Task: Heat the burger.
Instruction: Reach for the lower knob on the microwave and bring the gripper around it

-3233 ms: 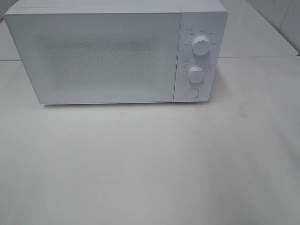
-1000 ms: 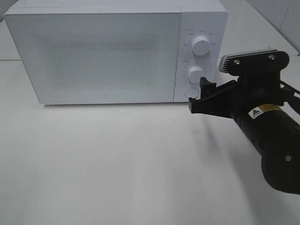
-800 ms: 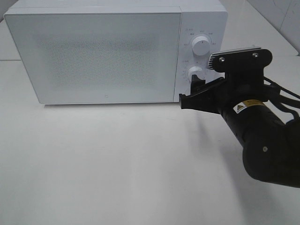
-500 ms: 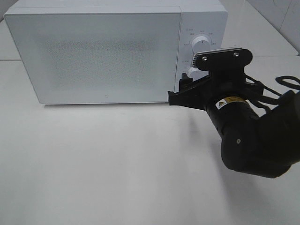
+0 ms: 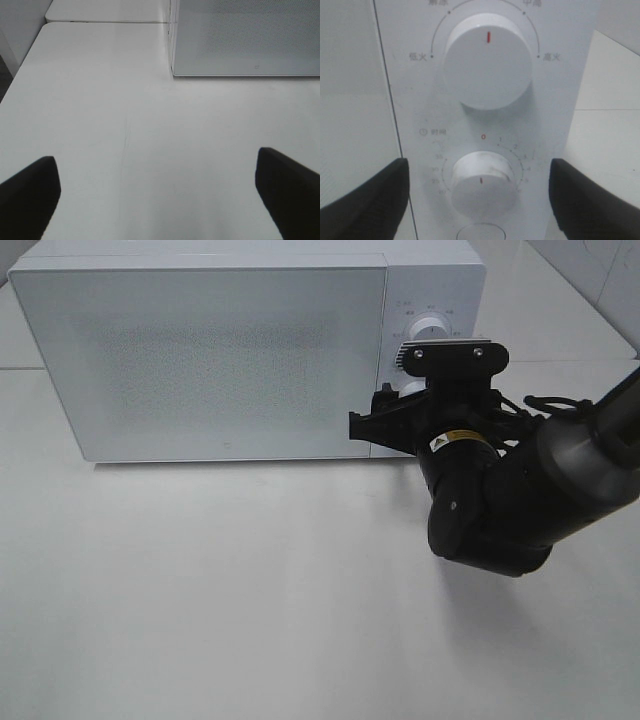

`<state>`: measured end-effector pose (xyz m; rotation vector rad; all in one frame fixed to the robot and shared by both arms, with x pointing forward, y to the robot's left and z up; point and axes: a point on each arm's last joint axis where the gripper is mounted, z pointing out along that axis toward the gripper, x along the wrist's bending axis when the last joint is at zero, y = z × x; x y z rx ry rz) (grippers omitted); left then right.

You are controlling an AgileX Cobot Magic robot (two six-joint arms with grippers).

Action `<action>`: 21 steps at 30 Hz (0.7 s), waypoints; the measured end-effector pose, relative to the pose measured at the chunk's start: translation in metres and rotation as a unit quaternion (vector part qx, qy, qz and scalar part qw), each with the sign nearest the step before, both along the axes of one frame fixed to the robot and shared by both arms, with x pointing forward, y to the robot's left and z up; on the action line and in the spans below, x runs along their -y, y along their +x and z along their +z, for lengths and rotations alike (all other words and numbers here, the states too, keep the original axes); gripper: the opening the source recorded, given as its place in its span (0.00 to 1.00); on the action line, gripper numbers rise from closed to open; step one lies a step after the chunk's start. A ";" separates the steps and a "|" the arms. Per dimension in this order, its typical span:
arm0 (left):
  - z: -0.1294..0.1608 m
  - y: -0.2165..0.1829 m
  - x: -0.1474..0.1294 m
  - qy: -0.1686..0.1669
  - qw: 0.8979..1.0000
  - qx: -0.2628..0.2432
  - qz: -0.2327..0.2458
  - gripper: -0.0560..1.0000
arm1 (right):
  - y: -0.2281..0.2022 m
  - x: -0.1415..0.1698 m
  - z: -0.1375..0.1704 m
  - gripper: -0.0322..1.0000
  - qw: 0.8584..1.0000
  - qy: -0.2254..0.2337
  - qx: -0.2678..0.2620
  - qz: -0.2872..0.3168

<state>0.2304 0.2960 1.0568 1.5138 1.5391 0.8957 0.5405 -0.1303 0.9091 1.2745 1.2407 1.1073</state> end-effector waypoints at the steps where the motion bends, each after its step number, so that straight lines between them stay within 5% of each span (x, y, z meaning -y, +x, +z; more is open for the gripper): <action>1: 0.000 0.000 0.000 0.000 1.000 0.000 0.000 0.98 | 0.000 0.000 0.000 0.76 1.000 0.000 0.000 0.000; 21: 0.000 0.000 0.000 0.000 1.000 0.000 0.000 0.98 | 0.019 -0.004 -0.012 0.74 1.000 0.011 -0.008 0.003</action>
